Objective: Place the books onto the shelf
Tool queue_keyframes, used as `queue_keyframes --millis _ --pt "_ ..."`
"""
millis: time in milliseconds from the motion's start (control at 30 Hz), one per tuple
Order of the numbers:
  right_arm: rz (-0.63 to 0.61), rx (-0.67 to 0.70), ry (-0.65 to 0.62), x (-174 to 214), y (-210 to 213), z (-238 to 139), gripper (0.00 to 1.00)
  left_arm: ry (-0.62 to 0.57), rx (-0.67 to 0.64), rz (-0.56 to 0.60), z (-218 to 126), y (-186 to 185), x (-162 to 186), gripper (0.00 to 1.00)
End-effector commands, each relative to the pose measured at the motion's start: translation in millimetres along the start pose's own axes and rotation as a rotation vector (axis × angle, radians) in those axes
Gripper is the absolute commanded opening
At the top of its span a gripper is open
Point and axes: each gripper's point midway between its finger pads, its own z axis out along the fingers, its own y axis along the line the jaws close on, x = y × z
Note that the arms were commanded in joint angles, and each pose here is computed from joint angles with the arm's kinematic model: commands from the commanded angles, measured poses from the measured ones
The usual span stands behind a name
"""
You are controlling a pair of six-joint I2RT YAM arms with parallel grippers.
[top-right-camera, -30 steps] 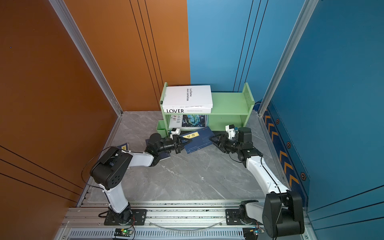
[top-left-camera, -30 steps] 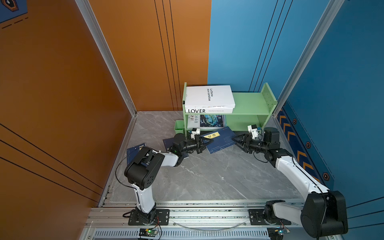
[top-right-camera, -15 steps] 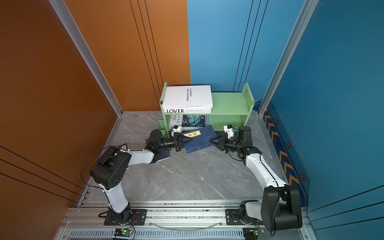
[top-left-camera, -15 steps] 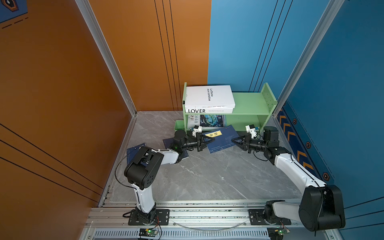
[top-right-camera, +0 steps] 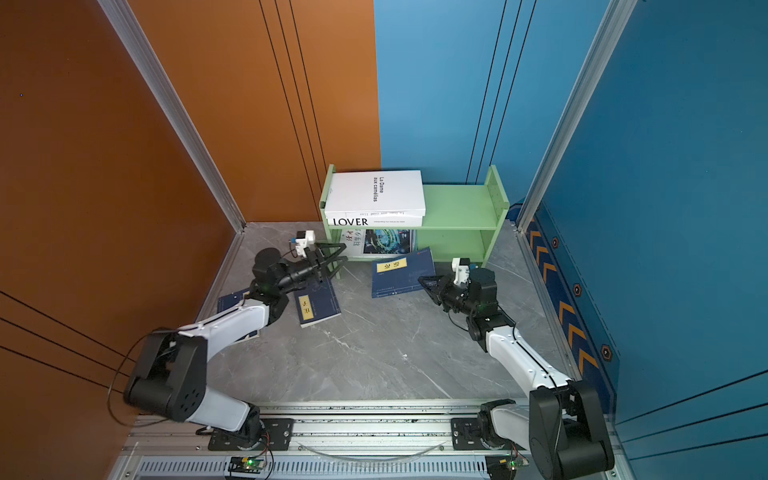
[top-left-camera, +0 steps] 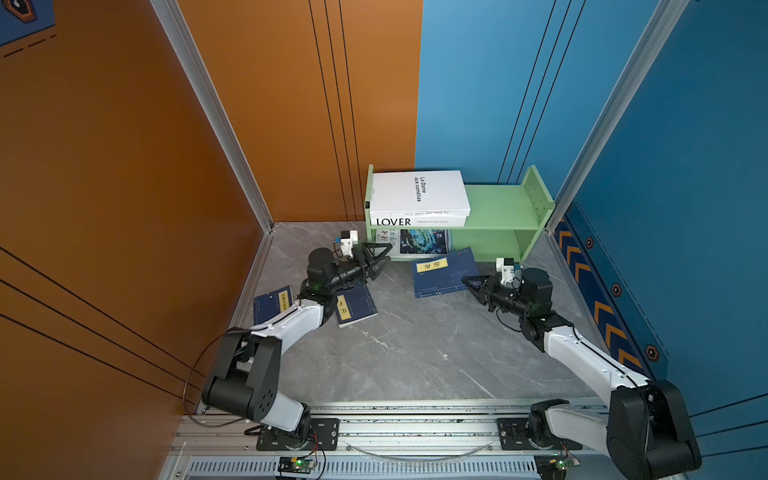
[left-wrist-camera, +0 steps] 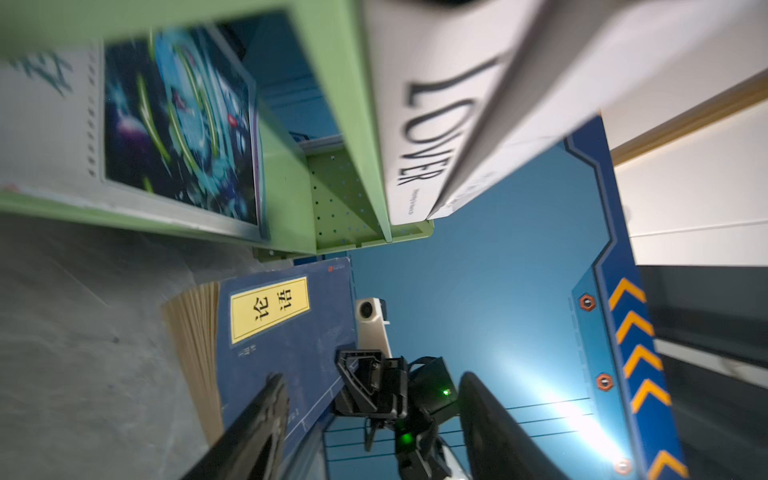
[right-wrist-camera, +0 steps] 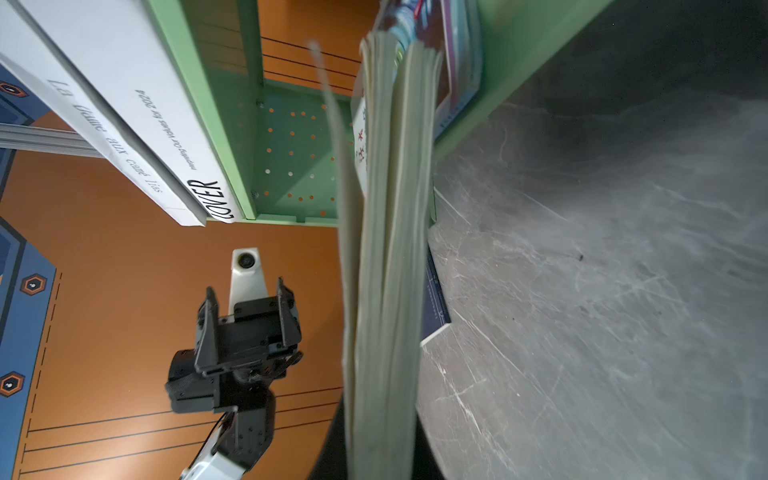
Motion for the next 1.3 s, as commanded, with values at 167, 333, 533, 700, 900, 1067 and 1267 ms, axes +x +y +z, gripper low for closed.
queue_keyframes --millis 167,333,533,700,900,1067,1267 --pt "-0.059 -0.106 -0.089 -29 43 26 0.07 -0.215 -0.500 0.307 -117 5 0 0.90" --pt "-0.038 -0.130 -0.087 -34 45 46 0.07 -0.305 -0.530 0.294 -158 6 5 0.92" --pt "-0.045 -0.171 -0.096 -42 56 74 0.08 -0.330 -0.558 0.262 -171 21 10 0.93" --pt "-0.001 -0.212 -0.112 -50 52 100 0.07 -0.334 -0.560 0.257 -173 25 11 0.93" --pt "-0.008 -0.234 -0.123 -47 48 130 0.07 -0.325 -0.582 0.268 -177 30 16 0.94" --pt "-0.035 -0.242 -0.151 -50 47 143 0.07 -0.328 -0.594 0.263 -183 36 21 0.94" --pt "-0.067 -0.188 -0.179 -51 37 153 0.10 -0.338 -0.588 0.240 -185 42 26 0.94"
